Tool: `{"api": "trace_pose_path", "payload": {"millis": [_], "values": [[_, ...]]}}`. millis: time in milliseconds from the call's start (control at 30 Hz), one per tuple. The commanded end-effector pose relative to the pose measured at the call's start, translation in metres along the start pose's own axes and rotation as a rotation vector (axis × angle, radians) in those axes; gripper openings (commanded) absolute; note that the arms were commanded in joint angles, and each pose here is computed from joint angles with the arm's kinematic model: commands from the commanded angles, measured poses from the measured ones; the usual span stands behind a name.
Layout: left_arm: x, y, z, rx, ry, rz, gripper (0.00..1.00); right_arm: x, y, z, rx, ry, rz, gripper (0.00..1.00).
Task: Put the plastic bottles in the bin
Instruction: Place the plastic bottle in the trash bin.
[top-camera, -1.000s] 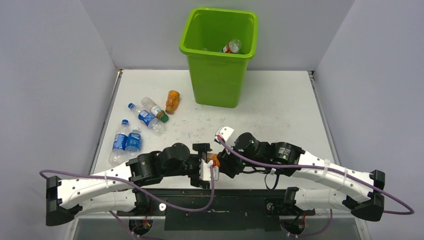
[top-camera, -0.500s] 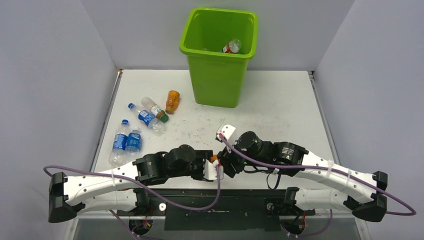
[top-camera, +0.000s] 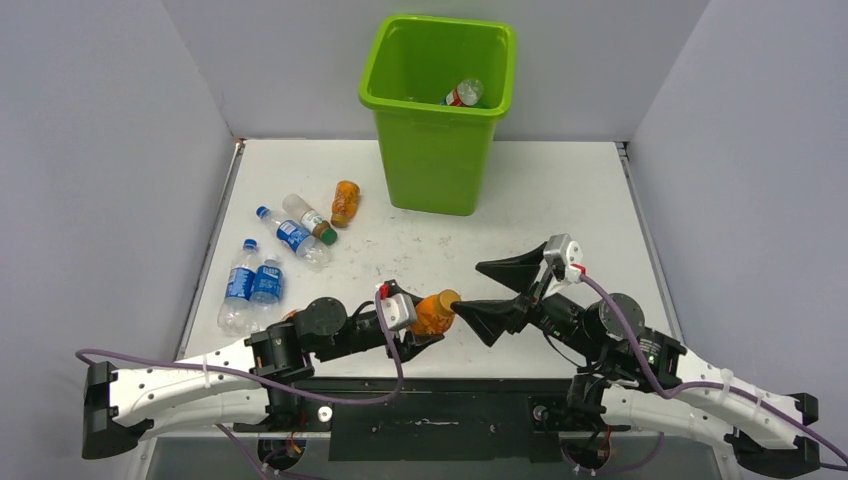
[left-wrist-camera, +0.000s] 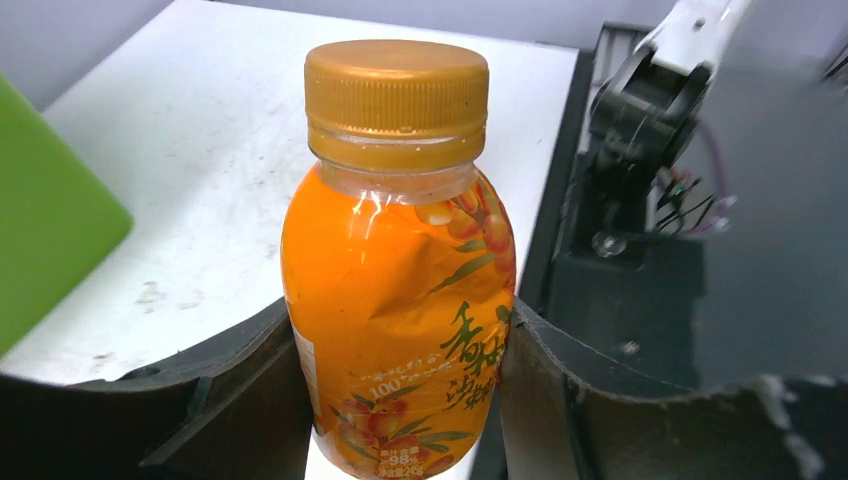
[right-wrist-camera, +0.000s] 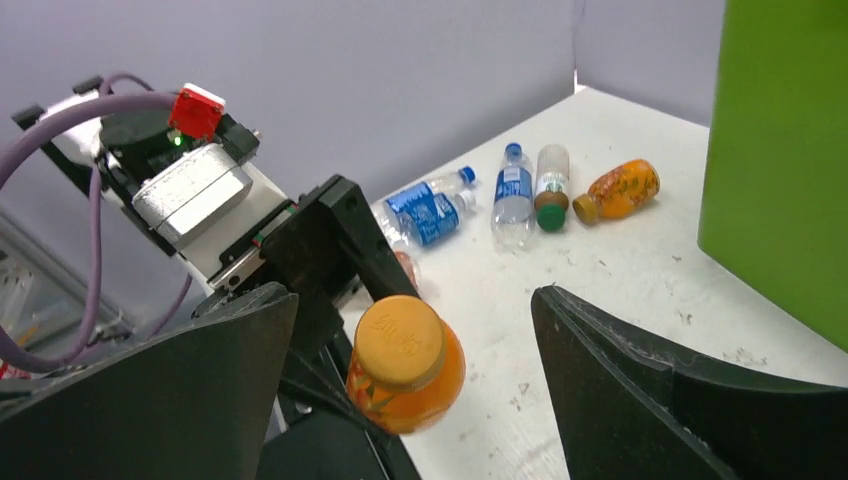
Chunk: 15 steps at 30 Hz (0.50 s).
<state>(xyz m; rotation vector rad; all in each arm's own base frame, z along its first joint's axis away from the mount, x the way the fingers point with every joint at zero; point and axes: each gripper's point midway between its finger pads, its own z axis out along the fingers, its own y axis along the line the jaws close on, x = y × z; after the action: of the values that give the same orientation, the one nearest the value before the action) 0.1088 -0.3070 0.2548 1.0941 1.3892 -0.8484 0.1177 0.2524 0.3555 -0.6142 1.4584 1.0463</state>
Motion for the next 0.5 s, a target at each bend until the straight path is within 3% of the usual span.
{"api": "trace_pose_path", "payload": {"millis": [0,200,367,467], "values": [[-0.055,-0.012,0.002,0.043,-0.261,-0.258,0.21,-0.041,0.002,0.011,-0.005,-0.255,0.088,0.92],[-0.064,-0.010,0.003,0.033,-0.288,-0.342,0.14,-0.030,0.009,0.035,-0.025,-0.223,0.120,0.96],[-0.070,-0.003,-0.004,-0.001,-0.335,-0.363,0.13,-0.016,0.006,0.044,-0.006,-0.177,0.134,0.98],[-0.072,0.000,-0.006,-0.015,-0.343,-0.364,0.13,-0.011,0.006,0.045,-0.001,-0.157,0.140,0.91]]}}
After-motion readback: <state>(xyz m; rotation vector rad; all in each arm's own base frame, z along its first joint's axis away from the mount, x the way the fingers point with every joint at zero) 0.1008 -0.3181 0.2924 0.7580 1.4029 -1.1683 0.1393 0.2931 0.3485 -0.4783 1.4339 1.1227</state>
